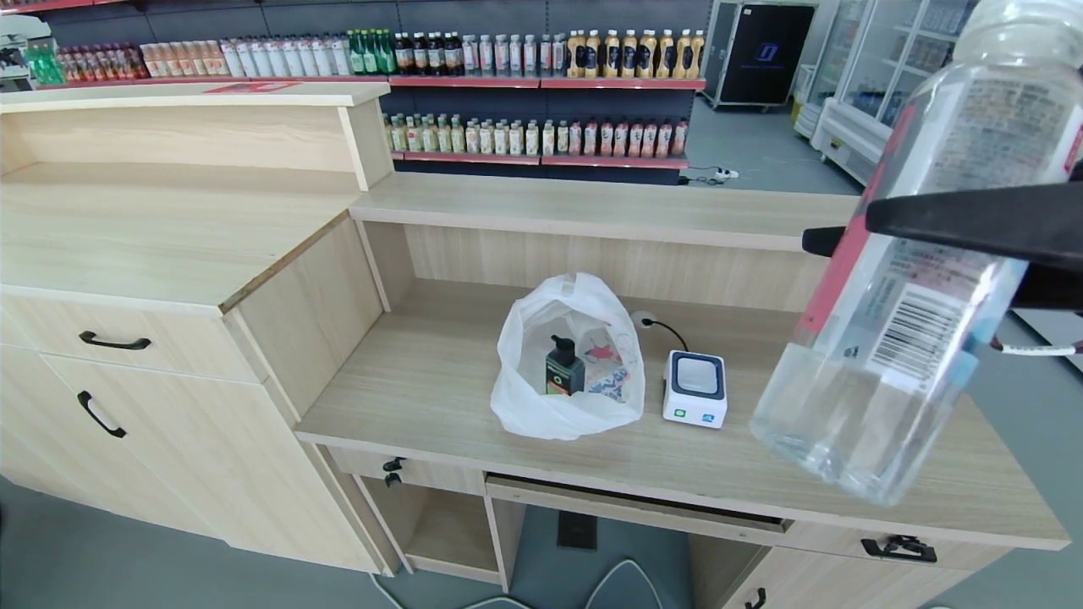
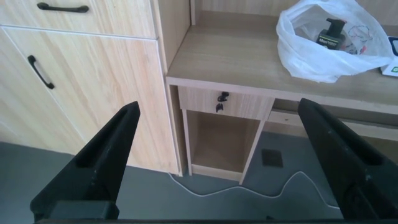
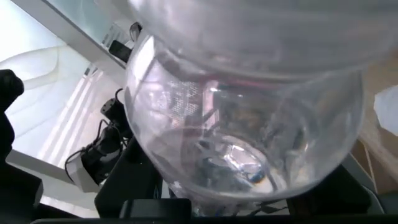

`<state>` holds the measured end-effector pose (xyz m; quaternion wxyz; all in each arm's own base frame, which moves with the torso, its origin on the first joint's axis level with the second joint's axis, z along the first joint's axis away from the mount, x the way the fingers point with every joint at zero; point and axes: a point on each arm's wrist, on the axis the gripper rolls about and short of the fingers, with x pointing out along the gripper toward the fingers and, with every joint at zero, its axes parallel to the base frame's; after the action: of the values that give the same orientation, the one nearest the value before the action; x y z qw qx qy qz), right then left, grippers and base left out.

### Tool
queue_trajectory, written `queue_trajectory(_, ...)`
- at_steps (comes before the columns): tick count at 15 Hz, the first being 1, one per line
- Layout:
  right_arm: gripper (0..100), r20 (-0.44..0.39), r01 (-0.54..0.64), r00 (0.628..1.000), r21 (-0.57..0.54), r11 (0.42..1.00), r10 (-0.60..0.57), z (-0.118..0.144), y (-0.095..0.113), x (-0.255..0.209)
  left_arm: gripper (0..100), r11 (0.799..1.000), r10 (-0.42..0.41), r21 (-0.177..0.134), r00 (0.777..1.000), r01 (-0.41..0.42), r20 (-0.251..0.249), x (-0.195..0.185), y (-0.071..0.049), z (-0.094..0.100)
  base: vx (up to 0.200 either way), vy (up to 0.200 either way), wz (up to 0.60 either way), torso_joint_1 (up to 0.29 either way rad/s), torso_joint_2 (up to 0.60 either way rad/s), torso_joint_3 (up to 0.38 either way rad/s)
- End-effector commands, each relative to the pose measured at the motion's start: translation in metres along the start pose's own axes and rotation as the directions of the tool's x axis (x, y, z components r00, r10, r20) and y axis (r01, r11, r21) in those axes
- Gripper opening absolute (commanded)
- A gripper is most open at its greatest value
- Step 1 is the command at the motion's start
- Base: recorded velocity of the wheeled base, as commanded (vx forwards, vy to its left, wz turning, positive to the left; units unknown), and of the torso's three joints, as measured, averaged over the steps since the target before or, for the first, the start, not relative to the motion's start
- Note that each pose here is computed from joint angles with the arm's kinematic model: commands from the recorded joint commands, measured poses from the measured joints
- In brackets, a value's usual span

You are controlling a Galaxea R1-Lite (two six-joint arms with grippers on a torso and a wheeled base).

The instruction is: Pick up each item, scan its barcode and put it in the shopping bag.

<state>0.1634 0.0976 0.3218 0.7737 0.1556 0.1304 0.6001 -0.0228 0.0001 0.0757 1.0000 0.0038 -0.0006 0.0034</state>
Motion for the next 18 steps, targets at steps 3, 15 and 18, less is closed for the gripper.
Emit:
queue_trajectory(3,0,-0.028,-0.061,0.998,-0.002,0.998,0.061,0.001,0.023,0.004,100,1.0,0.001,0.0,1.0,-0.001,0.002,0.0,0.0,0.0,0.0,0.0,0.0,0.0,0.0,0.0)
queue_trajectory(15,0,-0.034,0.024,0.999,0.022,0.999,-0.024,0.006,0.042,0.018,100,1.0,0.001,0.0,1.0,-0.001,0.0,0.0,0.0,0.0,0.0,0.0,0.0,0.0,0.0,0.0)
queue_trajectory(18,0,-0.068,0.044,0.997,0.062,0.997,-0.039,0.01,0.048,0.014,100,1.0,0.001,0.0,1.0,-0.001,0.0,0.0,0.0,0.0,0.0,0.0,0.0,0.0,0.0,0.0)
